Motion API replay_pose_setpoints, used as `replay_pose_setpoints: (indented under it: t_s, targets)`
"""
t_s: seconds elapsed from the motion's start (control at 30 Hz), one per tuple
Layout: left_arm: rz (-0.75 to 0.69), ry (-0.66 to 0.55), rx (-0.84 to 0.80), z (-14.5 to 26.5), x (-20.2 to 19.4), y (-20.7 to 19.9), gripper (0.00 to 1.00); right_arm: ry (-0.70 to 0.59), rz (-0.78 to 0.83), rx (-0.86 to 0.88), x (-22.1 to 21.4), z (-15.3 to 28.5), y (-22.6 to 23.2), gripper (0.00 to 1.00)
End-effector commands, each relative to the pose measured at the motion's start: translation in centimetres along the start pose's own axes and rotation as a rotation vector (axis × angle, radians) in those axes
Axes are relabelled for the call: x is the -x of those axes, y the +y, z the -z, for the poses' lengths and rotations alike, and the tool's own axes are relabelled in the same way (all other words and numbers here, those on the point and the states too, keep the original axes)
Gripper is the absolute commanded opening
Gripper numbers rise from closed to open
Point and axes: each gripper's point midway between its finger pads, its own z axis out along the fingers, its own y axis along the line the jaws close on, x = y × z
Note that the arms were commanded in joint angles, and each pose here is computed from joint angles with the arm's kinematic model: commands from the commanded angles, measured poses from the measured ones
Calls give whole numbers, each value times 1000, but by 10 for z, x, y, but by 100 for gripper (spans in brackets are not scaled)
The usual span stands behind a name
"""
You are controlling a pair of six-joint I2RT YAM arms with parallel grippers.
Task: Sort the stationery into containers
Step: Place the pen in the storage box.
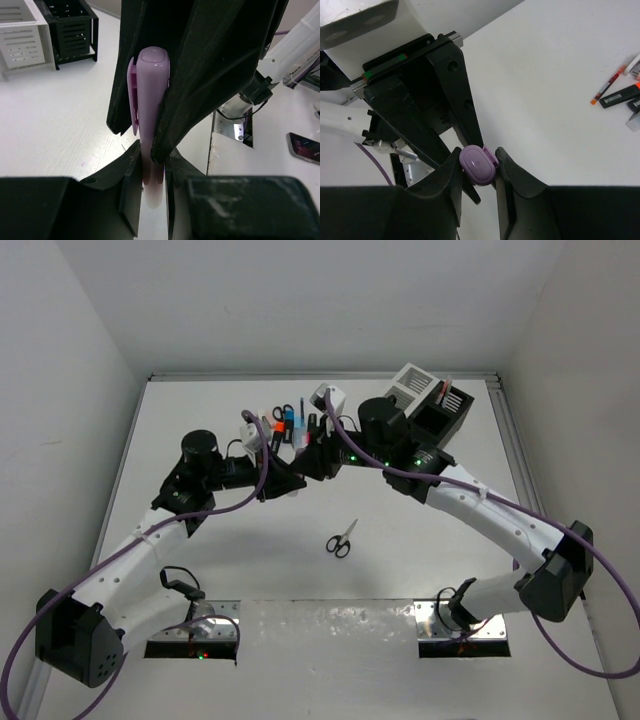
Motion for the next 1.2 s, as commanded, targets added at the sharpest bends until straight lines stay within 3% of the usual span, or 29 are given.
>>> replay_pose_setpoints:
  t_s: [0.0, 0.03, 0.07, 0.1, 0.3, 0.4, 0.5, 0.53, 0.6, 0.7, 0.87, 0.93, 1.17]
  targets:
    - [-35, -66, 16, -1, 31, -3, 15, -61, 21, -2, 13, 1, -6, 0]
    - [-16, -76, 71, -1, 33, 6, 34, -63, 19, -20, 14, 3, -11, 0]
    - [15, -76, 100, -1, 31, 12, 78, -59, 14, -60, 15, 7, -24, 0]
    - [27, -83, 147, -1, 32, 22, 99, -61, 19, -82, 18, 9, -30, 0]
    - [76, -151, 459, 20, 43, 81, 100, -96, 6, -329, 59, 44, -112, 0]
    - [66, -210, 651, 46, 54, 109, 100, -123, -27, -552, 76, 70, -177, 0]
    - [90, -225, 856, 78, 44, 137, 100, -150, -84, -697, 91, 89, -238, 0]
    - [107, -214, 913, 89, 37, 144, 100, -114, -132, -790, 77, 94, -275, 0]
    - [119, -201, 1007, 105, 27, 157, 100, -131, -127, -960, 88, 114, -322, 0]
    - [127, -208, 1058, 114, 22, 167, 100, -196, -75, -1099, 112, 135, -360, 0]
    - [170, -212, 1085, 114, 16, 184, 100, -241, -74, -1306, 107, 175, -434, 0]
    - [185, -192, 1100, 111, 11, 197, 100, -282, -94, -1337, 103, 188, -456, 0]
    - [223, -89, 1167, 99, 0, 249, 96, -311, -212, -1264, 62, 159, -504, 0]
